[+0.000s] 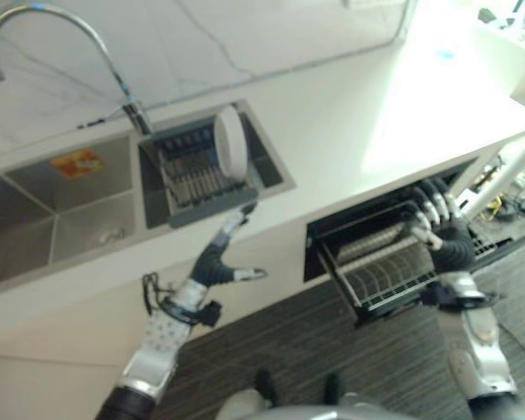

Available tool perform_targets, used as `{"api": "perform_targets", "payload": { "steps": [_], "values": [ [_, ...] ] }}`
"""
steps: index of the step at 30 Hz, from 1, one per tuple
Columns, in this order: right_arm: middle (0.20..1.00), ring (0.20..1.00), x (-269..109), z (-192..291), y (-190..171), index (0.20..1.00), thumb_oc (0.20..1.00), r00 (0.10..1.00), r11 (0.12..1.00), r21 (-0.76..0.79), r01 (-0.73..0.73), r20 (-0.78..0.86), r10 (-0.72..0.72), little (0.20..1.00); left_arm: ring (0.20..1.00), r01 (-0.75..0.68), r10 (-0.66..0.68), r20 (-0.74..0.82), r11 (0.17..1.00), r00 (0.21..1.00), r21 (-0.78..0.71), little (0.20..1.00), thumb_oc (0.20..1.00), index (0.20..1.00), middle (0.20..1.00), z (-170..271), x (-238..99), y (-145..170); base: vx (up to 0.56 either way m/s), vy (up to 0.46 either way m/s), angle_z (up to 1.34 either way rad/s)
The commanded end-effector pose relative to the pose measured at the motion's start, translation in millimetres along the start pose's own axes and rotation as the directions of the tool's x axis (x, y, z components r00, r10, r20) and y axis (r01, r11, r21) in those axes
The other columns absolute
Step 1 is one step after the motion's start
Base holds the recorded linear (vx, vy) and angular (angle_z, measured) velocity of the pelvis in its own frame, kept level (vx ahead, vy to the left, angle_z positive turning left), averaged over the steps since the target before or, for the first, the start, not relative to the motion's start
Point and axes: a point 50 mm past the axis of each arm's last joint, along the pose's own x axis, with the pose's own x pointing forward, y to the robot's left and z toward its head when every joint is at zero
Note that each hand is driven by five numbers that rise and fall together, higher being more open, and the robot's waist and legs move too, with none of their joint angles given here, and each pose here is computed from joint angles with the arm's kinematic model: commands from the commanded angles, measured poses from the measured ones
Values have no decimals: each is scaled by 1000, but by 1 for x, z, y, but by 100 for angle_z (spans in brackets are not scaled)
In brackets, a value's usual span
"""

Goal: Place the dishes in the dishwasher.

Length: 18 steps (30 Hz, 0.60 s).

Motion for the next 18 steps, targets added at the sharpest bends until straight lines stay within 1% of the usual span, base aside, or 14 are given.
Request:
{"api": "perform_targets", "payload": {
  "steps": [1, 4, 5, 6, 8, 10, 11, 13, 15, 16, 17, 18],
  "values": [
    [1000, 1000, 13, 21, 2, 1000, 1000, 987, 1000, 20, -18, 160, 15, 1000, 1000, 38, -38, 32, 999, 999, 4, 1000, 1000, 1000, 1000, -2, 9, 8, 11, -47, 19],
    [1000, 1000, 14, 20, 2, 1000, 1000, 987, 1000, 23, -21, 161, 17, 1000, 1000, 122, -121, -63, 992, 991, 27, 1000, 1000, 1000, 1000, -20, 4, -7, 0, -35, 11],
    [1000, 1000, 15, 21, 1, 1000, 1000, 986, 999, 27, -26, 165, 22, 1000, 1000, 146, -138, -167, 988, 976, 39, 1000, 1000, 1000, 1000, -37, -2, -15, -8, -10, 3],
    [1000, 1000, 15, 21, 1, 1000, 1000, 986, 999, 27, -26, 165, 22, 1000, 1000, 146, -137, -167, 988, 976, 40, 1000, 1000, 1000, 1000, -37, -2, -15, 0, 0, 0],
    [1000, 1000, 16, 22, -1, 1000, 1000, 986, 998, 37, -51, 160, 44, 1000, 1000, 131, -112, -348, 991, 931, 33, 1000, 1000, 1000, 1000, -64, -16, -21, 0, 0, 0],
    [1000, 1000, 18, 25, -1, 1000, 1000, 984, 996, 41, -79, 164, 71, 1000, 1000, 141, -102, -465, 989, 879, 49, 1000, 1000, 1000, 1000, -83, -32, -28, -27, -49, 2],
    [1000, 1000, 21, 27, 1, 1000, 1000, 981, 993, 37, -108, 168, 100, 1000, 1000, 123, -74, -572, 991, 817, 49, 1000, 1000, 1000, 1000, -98, -46, -32, -37, -75, 3],
    [1000, 1000, 28, 34, 7, 1000, 1000, 969, 988, 13, -156, 197, 151, 1000, 1000, 39, 34, -716, 996, 697, 85, 1000, 1000, 1000, 1000, -120, -75, -35, -51, -101, 11],
    [1000, 1000, 32, 40, 13, 1000, 1000, 958, 984, -16, -178, 226, 177, 1000, 1000, -30, 112, -789, 993, 605, 118, 1000, 1000, 1000, 1000, -130, -95, -35, -24, -101, 46],
    [1000, 1000, 35, 43, 16, 1000, 1000, 952, 983, -26, -184, 242, 185, 1000, 1000, -73, 150, -825, 989, 545, 131, 1000, 1000, 1000, 1000, -135, -108, -33, 97, 5, 51],
    [1000, 1000, 41, 47, 23, 1000, 1000, 944, 981, -27, -194, 265, 194, 1000, 1000, -109, 181, -870, 983, 458, 148, 1000, 1000, 1000, 1000, -140, -125, -32, 190, 103, 27],
    [1000, 1000, 46, 49, 30, 1000, 1000, 940, 979, -27, -200, 278, 199, 1000, 1000, -122, 190, -891, 981, 411, 153, 1000, 1000, 1000, 1000, -142, -137, -36, 254, 198, 0]
  ]
}}
